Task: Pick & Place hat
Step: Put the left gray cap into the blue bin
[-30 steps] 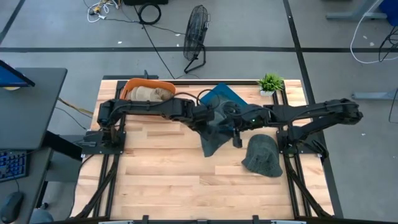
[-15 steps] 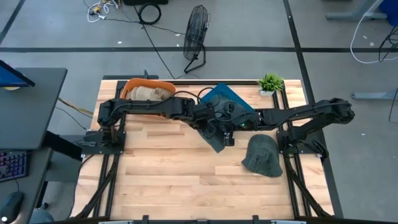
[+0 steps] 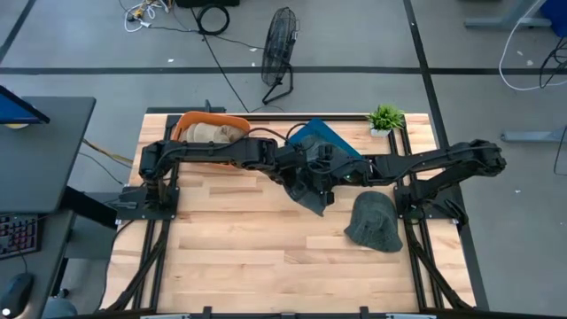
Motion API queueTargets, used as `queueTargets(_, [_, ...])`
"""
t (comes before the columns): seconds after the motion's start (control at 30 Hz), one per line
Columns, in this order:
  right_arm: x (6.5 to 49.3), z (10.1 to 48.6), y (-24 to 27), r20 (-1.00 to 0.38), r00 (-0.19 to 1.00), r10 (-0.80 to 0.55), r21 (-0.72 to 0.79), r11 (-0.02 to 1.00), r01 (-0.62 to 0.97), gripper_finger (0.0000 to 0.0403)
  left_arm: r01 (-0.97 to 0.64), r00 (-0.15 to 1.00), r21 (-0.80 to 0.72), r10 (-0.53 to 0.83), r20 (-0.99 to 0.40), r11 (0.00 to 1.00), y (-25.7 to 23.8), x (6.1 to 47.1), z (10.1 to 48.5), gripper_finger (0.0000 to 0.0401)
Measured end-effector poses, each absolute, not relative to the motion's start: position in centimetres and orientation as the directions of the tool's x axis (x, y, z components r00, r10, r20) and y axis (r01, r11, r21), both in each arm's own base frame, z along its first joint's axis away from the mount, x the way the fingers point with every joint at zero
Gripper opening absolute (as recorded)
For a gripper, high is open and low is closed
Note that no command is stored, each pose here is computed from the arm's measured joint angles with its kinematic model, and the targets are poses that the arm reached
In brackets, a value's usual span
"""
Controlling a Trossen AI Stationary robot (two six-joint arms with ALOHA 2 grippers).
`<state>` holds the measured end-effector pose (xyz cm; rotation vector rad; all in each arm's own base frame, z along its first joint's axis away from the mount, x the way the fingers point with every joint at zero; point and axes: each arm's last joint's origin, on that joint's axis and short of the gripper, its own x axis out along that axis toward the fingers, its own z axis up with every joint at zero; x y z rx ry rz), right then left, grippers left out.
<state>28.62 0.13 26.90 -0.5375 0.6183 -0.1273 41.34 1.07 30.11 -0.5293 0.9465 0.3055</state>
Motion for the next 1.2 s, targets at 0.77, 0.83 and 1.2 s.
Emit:
queueTargets(0.77, [27.8, 26.0, -0.3, -0.614, 0.737, -0.283, -0.495, 0.865, -0.080, 0.0166, -0.413, 0.586, -0.282, 0.016, -0.810, 0.866, 1.7, 41.6, 30.3, 0.0013])
queueTargets(0.83, [27.7, 26.0, -0.4, -0.619, 0.729, -0.293, -0.496, 0.865, -0.073, 0.0165, -0.401, 0.596, -0.279, 0.017, -0.803, 0.873, 1.7, 41.7, 30.4, 0.0018])
queueTargets(1.2, [27.7, 25.8, -0.4, -0.626, 0.722, -0.293, -0.520, 0.847, -0.107, 0.0015, -0.450, 0.602, -0.239, 0.094, -0.793, 0.860, 2.4, 41.7, 30.5, 0.0041])
